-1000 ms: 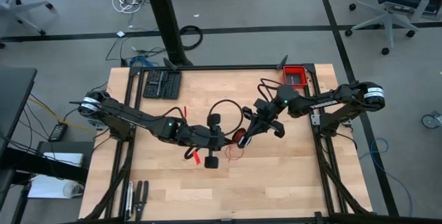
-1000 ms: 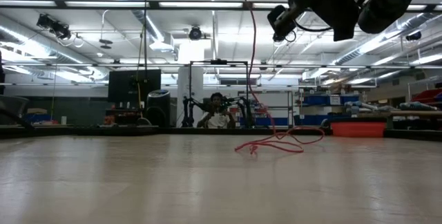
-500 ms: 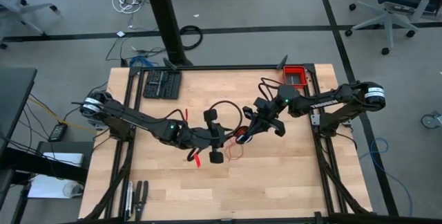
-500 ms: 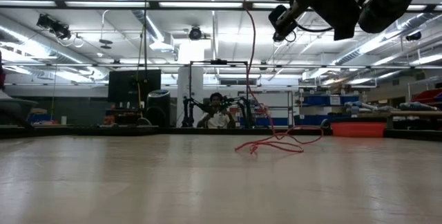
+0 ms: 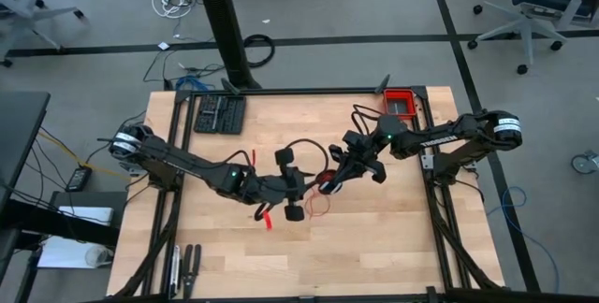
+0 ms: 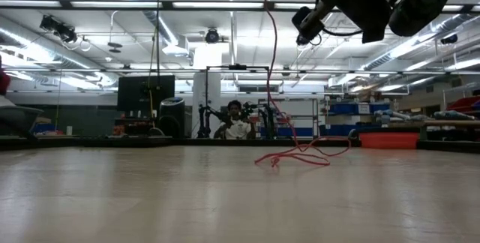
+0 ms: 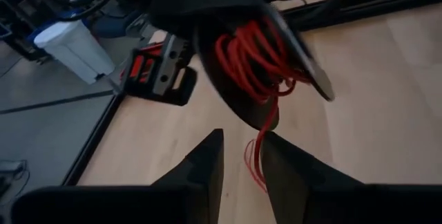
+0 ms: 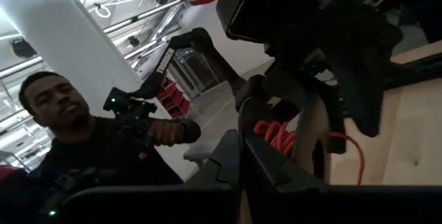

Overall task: Coil cords
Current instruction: Coil the red wire on the black spool

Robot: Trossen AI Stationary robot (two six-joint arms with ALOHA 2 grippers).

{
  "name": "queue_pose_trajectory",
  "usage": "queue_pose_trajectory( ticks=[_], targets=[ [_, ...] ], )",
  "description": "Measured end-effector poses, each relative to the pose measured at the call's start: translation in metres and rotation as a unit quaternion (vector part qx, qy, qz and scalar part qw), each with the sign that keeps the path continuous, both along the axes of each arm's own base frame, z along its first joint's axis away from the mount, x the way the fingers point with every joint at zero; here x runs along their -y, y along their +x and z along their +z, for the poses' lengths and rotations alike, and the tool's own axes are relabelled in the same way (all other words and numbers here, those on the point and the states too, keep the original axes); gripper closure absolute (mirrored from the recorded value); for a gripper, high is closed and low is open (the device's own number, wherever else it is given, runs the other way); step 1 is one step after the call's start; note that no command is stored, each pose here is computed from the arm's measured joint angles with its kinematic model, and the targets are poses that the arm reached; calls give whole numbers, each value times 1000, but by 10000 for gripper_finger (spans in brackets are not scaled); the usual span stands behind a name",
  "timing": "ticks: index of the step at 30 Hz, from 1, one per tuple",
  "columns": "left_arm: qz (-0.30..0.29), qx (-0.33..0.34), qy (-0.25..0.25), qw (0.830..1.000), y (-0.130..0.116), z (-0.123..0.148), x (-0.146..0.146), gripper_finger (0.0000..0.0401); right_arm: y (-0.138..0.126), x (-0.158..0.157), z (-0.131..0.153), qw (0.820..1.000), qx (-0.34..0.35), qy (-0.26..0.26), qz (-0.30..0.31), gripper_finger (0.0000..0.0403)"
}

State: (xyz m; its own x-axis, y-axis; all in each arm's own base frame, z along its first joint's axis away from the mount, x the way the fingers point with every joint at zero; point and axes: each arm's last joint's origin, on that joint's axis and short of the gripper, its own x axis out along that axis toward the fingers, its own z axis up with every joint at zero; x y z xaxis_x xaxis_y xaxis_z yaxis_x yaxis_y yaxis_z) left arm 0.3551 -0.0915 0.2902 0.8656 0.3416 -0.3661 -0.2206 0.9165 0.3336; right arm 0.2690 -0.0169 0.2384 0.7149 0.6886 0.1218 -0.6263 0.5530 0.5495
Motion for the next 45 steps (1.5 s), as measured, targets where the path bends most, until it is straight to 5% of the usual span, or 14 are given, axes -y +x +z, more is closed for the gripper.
queue_pose_trajectory(
  ticks=[5, 21, 29, 45],
  targets=[
    [-23, -1, 16, 1000, -2, 1, 11, 302, -1, 6, 0, 1000, -10, 6, 2, 400],
    [31, 3, 18, 999, -3, 0, 7, 293, -1, 9, 2, 1000, 0, 10, -18, 400],
    [86, -7, 94, 992, 5, -7, 3, 289, 1, -2, 1, 1000, 1, 9, -1, 400],
    [48, -11, 89, 995, -2, -13, 29, 290, -1, -1, 6, 1000, 27, -7, -4, 400]
  ],
)
